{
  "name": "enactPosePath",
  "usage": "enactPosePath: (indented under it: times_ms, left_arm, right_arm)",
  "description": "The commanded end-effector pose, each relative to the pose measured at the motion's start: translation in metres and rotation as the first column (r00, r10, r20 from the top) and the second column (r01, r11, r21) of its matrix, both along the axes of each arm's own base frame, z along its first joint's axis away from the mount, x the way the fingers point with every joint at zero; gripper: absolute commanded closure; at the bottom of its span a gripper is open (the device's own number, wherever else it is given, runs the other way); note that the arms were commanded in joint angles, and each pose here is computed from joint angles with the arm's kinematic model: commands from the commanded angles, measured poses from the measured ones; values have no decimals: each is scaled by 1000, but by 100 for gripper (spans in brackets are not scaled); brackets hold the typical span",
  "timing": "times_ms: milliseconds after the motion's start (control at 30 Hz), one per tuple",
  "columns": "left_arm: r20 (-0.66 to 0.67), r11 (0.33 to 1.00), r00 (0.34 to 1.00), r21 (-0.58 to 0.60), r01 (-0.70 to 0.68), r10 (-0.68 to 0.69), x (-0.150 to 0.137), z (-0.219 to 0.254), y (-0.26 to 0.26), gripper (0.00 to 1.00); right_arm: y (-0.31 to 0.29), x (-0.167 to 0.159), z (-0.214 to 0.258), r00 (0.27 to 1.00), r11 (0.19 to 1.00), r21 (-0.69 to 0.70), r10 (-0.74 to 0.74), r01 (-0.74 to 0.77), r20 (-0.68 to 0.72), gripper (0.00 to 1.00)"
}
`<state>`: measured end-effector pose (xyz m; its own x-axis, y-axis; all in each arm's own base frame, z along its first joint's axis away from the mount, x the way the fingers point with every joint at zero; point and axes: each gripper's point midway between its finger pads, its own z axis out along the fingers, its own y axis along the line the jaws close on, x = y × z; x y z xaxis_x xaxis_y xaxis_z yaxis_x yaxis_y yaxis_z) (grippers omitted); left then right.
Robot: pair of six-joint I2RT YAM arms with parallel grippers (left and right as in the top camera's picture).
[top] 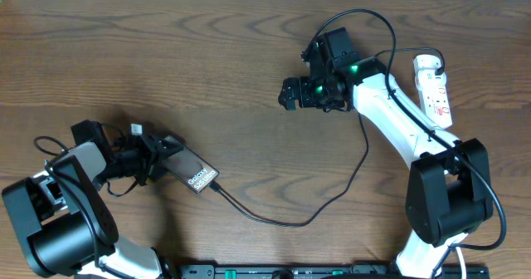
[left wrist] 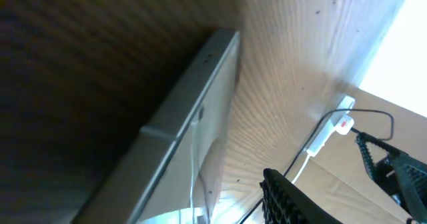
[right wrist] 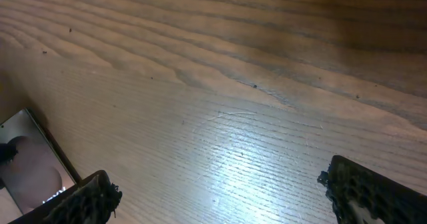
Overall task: Plug charger to phone and switch on socket
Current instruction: 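Lower the phone onto the table with the left gripper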
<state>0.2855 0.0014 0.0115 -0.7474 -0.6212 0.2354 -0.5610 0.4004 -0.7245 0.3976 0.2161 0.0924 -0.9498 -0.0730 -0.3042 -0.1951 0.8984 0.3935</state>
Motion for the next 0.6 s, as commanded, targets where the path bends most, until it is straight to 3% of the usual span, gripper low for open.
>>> enactPosePath:
  times_ms: [0, 567]
  left_arm:
    - [-223, 974, 974, 224, 14, 38, -35, -46, 27, 51]
    - [-412, 930, 907, 362, 69, 93, -73, -60, 48, 46]
  right_arm:
    - [1, 1, 9, 1000, 1000, 4, -2, 2, 19, 1]
    - [1, 1, 9, 1000, 1000, 3, -1, 1, 17, 1]
